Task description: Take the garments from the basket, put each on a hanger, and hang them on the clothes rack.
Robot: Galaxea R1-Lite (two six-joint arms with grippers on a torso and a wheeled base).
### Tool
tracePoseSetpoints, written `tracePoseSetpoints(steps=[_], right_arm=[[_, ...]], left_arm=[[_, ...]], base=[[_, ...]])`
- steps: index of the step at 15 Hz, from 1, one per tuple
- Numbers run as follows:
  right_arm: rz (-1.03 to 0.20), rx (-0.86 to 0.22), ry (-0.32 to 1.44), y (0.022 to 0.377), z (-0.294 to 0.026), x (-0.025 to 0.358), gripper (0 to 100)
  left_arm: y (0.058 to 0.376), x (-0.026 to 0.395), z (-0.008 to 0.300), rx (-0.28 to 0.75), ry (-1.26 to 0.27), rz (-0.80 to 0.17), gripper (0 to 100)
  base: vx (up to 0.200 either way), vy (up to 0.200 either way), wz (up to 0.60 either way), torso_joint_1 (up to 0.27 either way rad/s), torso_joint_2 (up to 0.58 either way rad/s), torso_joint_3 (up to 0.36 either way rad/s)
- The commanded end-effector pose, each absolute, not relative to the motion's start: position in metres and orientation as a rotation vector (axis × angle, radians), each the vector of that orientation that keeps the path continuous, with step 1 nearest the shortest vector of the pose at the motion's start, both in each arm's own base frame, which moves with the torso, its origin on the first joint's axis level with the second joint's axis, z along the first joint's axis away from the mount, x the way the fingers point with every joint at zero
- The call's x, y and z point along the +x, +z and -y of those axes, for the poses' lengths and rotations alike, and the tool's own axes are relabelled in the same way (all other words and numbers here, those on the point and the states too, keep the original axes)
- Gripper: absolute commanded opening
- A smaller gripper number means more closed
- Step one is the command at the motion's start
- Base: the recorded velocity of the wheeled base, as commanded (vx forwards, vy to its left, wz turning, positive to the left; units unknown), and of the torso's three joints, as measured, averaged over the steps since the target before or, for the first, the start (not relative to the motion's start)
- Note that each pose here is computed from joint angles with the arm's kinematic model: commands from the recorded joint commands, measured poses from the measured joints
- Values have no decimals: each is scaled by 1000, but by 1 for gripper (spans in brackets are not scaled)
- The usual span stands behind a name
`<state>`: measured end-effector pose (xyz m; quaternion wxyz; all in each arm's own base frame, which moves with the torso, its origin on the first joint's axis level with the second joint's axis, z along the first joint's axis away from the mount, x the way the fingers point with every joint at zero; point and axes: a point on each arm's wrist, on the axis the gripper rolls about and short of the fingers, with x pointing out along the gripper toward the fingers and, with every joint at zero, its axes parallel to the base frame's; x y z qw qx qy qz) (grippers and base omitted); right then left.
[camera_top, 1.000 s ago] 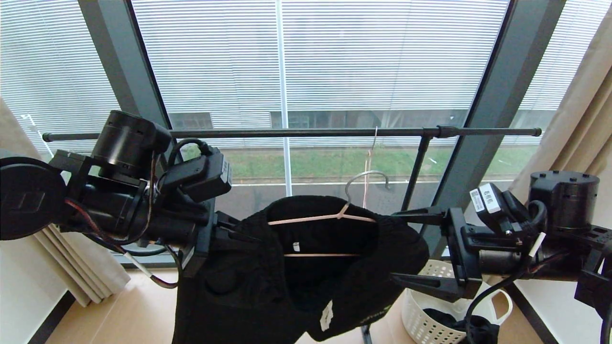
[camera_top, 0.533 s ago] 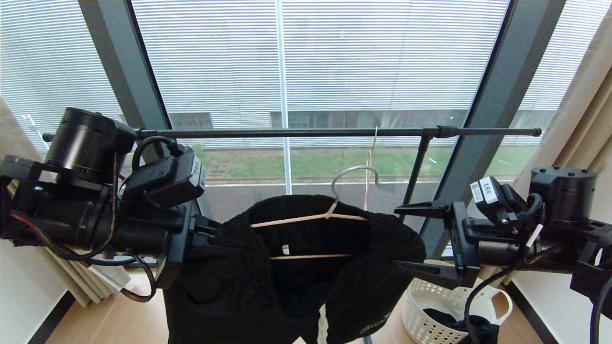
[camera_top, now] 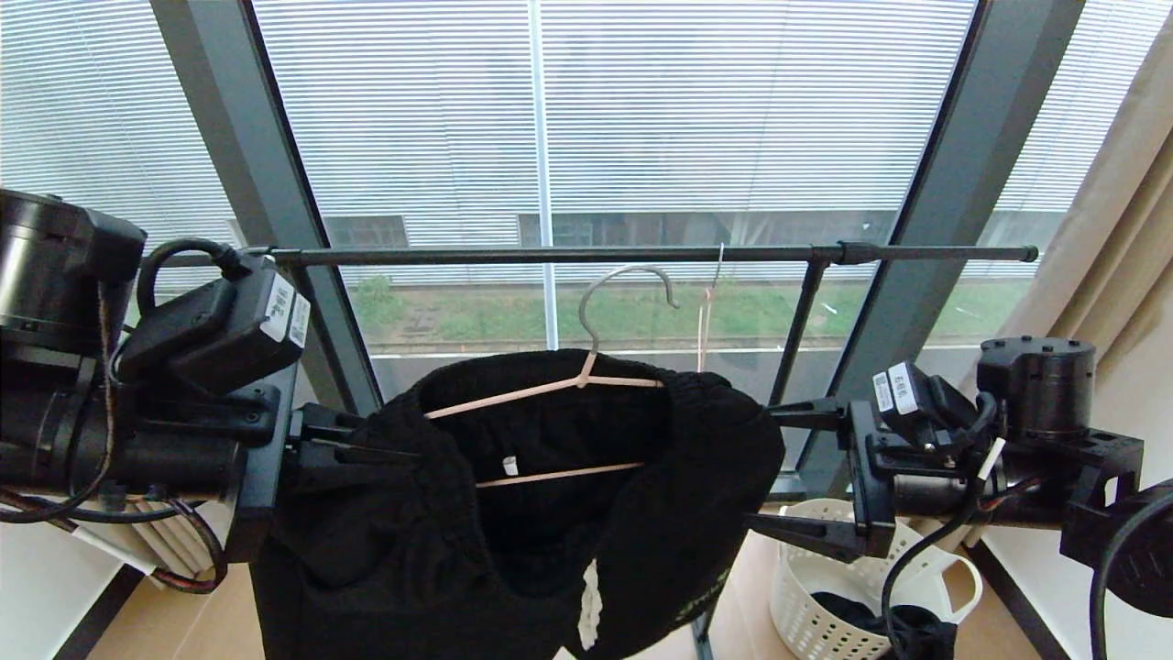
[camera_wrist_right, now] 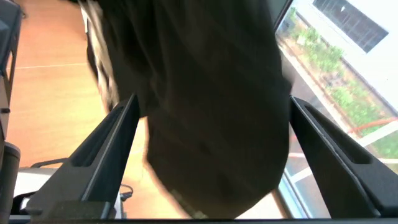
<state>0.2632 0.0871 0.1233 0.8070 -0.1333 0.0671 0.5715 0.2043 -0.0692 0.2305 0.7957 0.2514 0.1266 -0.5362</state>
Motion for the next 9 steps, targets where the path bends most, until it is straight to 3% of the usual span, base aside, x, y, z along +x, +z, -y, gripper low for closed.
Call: tracePoseSetpoints(steps=[1,9], right_arm=[[-181,-272,1228,112,-89,268,100],[-255,-270,1174,90,-90,291,100]], left_arm=[[236,197,66,541,-1137,-251,0],[236,197,66,539,-1134,-250,0]], base=[[0,0,0,0,0,0],[0,0,0,0,0,0]])
